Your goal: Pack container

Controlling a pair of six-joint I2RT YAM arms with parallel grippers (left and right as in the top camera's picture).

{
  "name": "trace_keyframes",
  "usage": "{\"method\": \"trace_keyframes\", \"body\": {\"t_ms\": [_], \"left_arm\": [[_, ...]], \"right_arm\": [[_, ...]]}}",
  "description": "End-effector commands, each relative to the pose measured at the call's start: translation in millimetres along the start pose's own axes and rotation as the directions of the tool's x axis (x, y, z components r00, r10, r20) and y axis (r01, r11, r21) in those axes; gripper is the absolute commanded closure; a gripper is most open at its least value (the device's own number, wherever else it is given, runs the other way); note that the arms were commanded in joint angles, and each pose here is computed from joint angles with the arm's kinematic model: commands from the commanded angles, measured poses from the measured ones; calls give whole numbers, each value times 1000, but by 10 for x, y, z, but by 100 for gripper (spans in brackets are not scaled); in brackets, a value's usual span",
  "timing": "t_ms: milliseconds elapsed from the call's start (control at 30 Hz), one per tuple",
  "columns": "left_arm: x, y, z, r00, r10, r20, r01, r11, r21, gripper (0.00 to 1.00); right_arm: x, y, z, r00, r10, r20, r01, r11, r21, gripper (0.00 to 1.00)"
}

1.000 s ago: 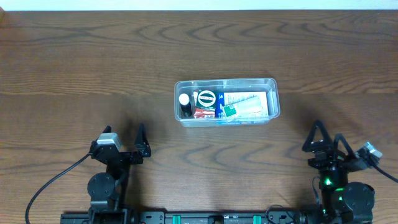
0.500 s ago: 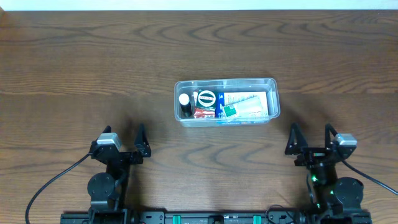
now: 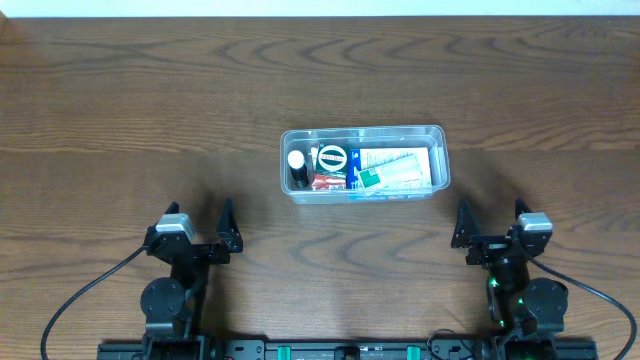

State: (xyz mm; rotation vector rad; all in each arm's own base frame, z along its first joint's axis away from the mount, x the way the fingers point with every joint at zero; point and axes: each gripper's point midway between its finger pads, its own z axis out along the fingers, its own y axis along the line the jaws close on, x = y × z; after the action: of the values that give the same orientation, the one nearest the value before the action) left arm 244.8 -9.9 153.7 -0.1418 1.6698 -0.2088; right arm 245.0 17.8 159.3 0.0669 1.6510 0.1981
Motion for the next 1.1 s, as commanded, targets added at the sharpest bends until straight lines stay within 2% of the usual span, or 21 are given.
{"method": "trace_keyframes", "body": {"t_ms": [0, 100, 1067], "left_arm": [[150, 15, 6, 999, 17, -47, -17, 1000, 4, 2], [150, 15, 6, 999, 17, -47, -17, 1000, 4, 2], [150, 15, 6, 999, 17, -47, -17, 1000, 4, 2]], "right_arm": [[14, -40, 2, 988, -156, 1, 156, 988, 17, 1], [15, -40, 2, 981, -196, -1, 196, 980, 17, 1], [12, -39, 2, 981, -196, 1, 196, 981, 17, 1]]}}
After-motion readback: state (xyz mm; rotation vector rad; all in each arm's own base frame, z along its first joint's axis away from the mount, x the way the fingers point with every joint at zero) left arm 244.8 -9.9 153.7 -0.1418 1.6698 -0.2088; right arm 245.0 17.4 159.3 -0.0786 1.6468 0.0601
